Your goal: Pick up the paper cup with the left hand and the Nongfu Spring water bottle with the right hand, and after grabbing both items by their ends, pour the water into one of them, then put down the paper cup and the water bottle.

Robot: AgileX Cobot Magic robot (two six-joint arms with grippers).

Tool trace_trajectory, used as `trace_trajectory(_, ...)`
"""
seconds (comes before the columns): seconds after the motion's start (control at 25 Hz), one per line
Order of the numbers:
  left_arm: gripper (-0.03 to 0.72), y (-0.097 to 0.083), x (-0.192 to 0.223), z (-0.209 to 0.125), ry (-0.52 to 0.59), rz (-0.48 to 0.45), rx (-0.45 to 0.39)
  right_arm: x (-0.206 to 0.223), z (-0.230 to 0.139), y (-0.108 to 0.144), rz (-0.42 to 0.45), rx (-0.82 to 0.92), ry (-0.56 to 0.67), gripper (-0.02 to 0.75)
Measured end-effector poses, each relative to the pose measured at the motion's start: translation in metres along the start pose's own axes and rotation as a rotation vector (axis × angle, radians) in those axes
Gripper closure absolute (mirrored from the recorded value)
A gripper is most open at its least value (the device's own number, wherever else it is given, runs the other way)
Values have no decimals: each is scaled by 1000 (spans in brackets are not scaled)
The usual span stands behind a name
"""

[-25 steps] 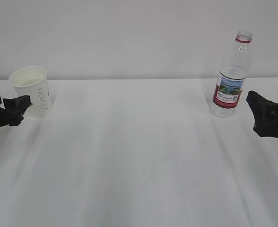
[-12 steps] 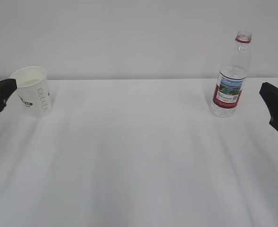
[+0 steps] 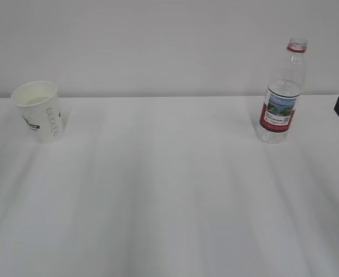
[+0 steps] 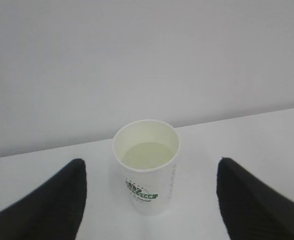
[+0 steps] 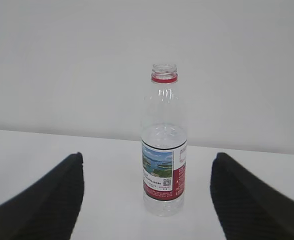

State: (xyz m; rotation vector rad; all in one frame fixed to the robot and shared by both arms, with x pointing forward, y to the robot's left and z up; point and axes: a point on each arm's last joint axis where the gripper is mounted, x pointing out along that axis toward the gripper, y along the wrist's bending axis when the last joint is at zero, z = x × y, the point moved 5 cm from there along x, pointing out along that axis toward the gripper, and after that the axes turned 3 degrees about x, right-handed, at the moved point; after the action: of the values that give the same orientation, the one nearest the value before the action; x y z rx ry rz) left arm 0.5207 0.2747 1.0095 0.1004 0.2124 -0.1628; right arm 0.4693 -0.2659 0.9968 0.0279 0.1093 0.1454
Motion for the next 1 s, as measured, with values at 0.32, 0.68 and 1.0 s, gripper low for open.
trace_trajectory(0.32, 103, 4, -35, 21, -17, 45, -10, -21, 8, 0, -5, -2, 20, 145)
trace_trajectory(0.68, 106, 9, -80, 31, -1, 108, -1, -45, 11, 0, -12, -4, 58, 145)
trace_trajectory(1.0, 108, 5, -109, 26, 58, 110, -26, -65, 8, -1, -19, -4, 109, 145)
